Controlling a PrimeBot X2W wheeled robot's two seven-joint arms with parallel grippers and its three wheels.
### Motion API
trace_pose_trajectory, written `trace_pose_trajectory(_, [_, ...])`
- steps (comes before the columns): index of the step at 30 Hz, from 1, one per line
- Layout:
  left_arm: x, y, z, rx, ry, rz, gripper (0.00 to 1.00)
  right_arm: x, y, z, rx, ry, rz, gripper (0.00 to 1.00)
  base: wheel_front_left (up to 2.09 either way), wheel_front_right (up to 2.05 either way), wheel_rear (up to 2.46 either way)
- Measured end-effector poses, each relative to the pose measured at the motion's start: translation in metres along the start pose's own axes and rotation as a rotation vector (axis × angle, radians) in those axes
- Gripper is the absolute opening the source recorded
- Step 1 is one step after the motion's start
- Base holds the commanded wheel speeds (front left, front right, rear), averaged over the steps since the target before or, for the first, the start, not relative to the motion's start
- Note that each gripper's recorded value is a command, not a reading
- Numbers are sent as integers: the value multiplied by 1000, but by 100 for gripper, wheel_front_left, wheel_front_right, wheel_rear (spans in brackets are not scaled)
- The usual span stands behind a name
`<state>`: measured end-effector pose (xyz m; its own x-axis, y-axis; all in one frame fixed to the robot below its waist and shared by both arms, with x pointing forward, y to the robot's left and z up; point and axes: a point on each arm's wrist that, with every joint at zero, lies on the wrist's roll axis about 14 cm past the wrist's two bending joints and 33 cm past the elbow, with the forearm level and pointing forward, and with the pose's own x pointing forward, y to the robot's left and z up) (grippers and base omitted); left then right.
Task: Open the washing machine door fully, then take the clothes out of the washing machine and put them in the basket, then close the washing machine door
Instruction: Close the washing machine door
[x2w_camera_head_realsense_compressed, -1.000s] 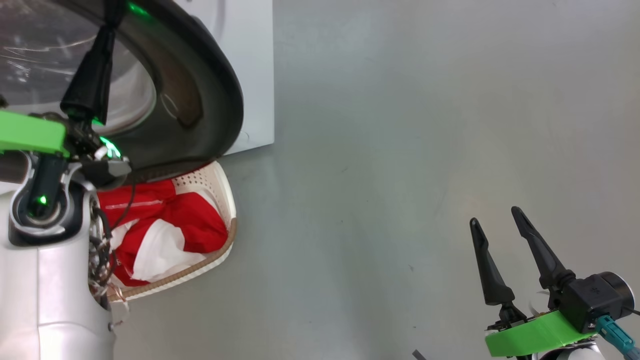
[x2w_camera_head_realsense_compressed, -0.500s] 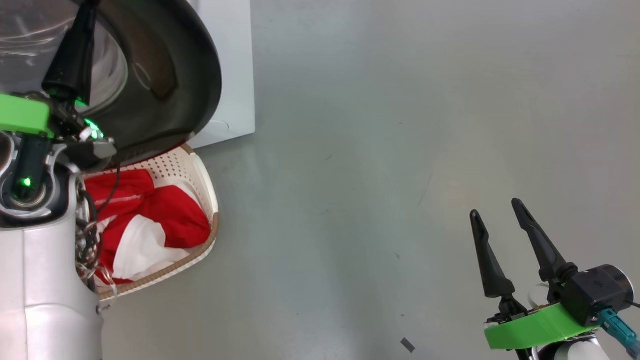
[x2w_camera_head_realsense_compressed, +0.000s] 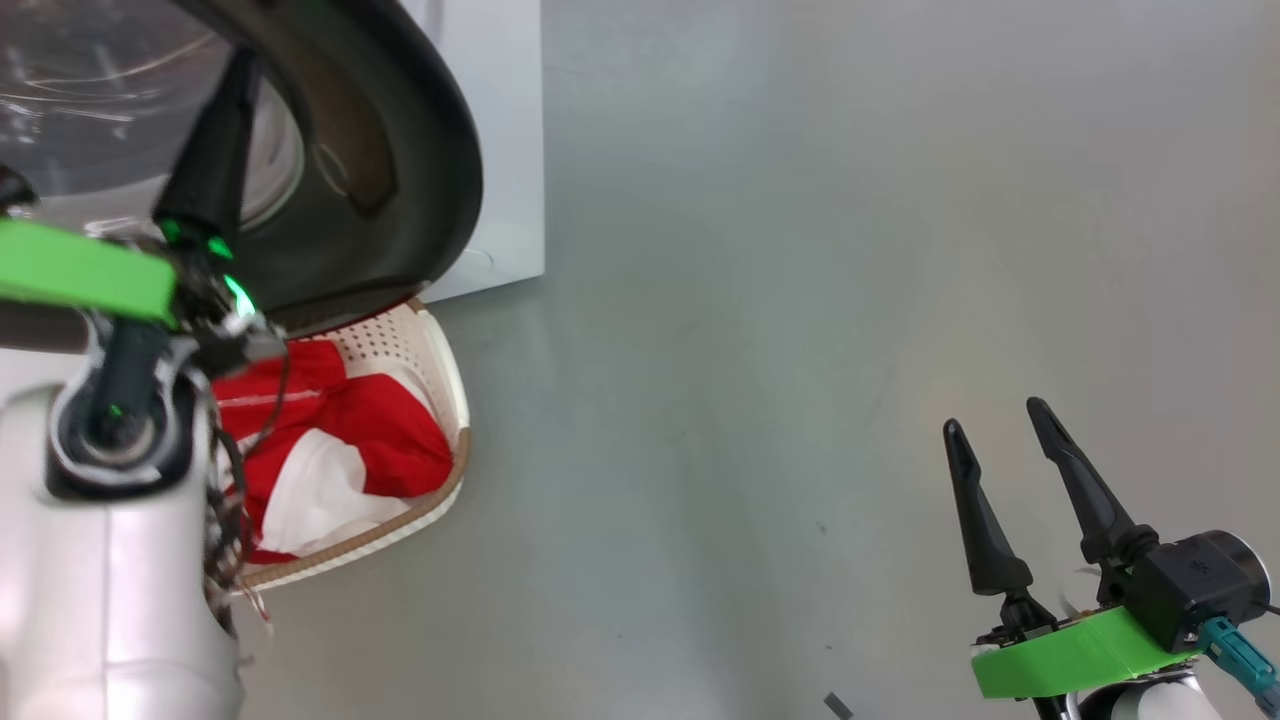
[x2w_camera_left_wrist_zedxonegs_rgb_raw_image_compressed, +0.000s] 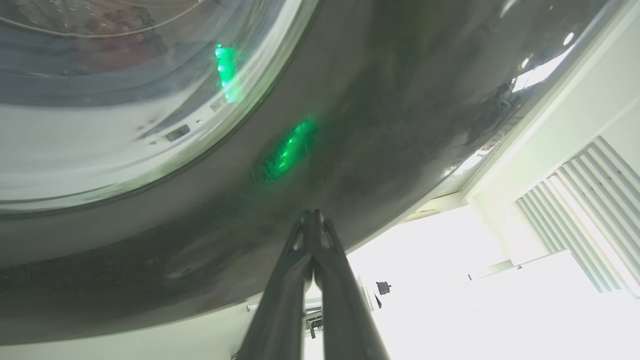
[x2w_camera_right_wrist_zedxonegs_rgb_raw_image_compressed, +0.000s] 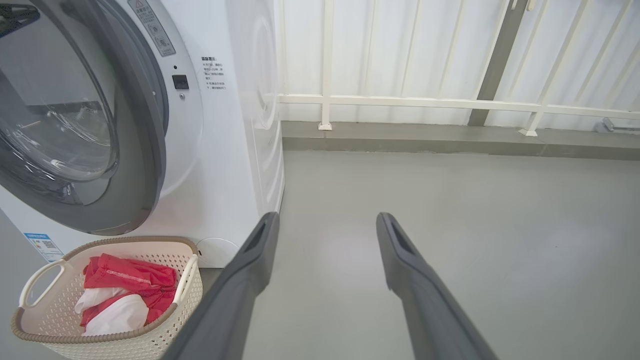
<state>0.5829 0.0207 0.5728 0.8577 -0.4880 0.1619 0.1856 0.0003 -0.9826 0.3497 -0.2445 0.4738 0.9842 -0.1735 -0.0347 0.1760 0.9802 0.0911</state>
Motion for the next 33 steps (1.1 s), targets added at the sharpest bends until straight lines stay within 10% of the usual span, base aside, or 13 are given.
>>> trace_pose_trajectory(8, [-39,2,10,174,-87,45,0,4,12,6,16,-26,39,100,0,0,0])
trace_pose_trajectory(12, [-63,3,18,304,-134,70,93,5,18,12,24,-45,59,100,0,0,0])
trace_pose_trajectory(13, [-70,5,21,336,-151,78,100,5,19,13,26,-50,63,100,0,0,0])
trace_pose_trajectory(33, [-156,-31,30,1081,-344,83,100,4,40,41,49,-141,136,100,0,0,0])
